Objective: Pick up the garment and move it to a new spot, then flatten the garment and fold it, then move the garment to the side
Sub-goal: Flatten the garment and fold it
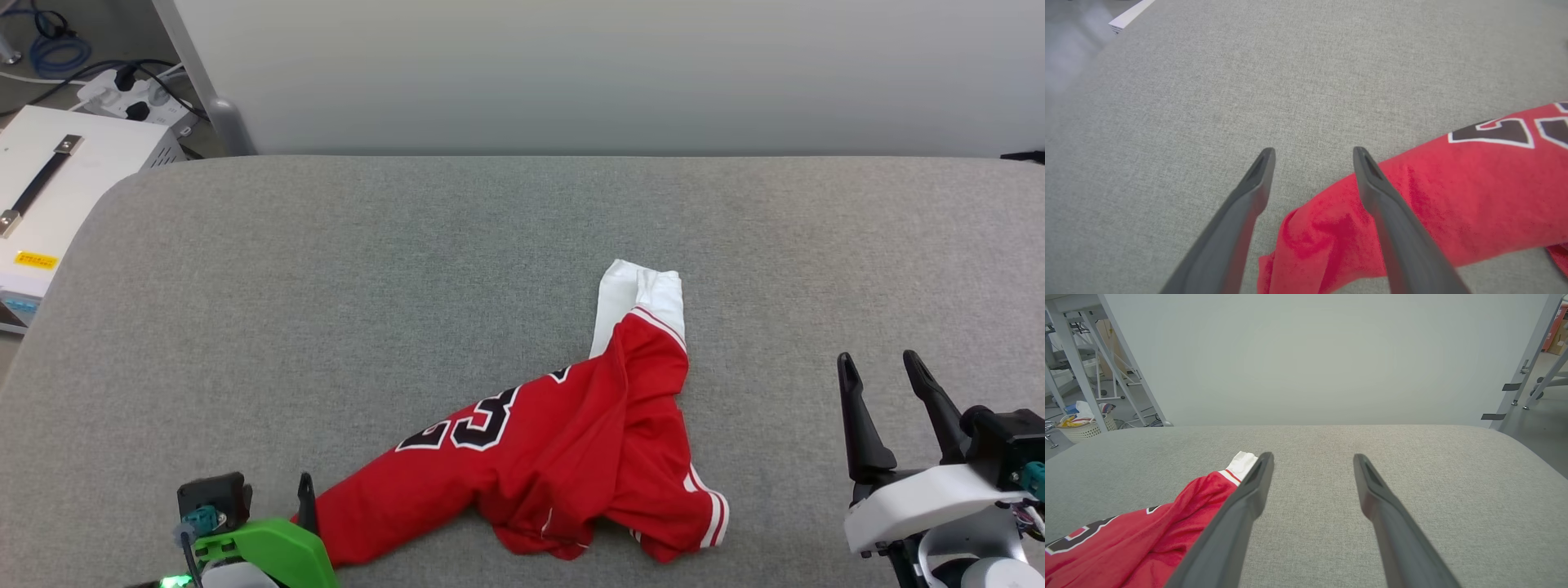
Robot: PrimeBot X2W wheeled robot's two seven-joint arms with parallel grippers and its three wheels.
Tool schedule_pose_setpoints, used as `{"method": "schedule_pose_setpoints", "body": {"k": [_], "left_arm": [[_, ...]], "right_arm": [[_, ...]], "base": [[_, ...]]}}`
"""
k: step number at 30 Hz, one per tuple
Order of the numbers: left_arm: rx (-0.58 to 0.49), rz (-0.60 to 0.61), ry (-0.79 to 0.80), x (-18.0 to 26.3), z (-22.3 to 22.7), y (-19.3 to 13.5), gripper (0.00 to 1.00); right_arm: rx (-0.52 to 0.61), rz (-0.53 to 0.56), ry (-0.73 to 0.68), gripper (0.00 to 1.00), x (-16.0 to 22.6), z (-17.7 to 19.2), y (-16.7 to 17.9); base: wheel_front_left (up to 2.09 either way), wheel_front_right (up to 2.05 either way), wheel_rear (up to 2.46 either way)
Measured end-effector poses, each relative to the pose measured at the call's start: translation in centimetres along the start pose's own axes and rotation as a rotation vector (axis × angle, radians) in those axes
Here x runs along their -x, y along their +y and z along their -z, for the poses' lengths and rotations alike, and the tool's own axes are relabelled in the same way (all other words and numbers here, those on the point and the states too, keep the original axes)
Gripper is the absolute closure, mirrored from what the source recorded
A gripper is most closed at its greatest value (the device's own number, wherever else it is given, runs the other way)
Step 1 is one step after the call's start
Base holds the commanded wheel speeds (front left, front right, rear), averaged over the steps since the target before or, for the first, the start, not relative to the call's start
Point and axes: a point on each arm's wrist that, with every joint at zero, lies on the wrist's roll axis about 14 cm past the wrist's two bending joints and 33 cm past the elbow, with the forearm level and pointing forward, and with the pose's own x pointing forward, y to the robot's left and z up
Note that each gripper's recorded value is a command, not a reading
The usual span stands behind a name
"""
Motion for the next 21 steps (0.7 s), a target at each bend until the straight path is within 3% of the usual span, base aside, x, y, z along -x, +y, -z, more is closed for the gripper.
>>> {"method": "schedule_pose_setpoints", "body": {"k": [10, 21], "left_arm": [[-0.060, 0.115, -0.261, -0.1, -6.7, -3.8, 0.00], [-0.165, 0.535, -0.211, -0.7, -9.0, -16.9, 0.00]], "right_arm": [[0.006, 0.005, -0.017, 0.00, 0.2, -0.8, -0.1], [0.006, 0.022, 0.002, 0.00, 0.2, -0.2, -0.7]], "base": [[0.00, 0.00, 0.00], [0.00, 0.00, 0.00]]}}
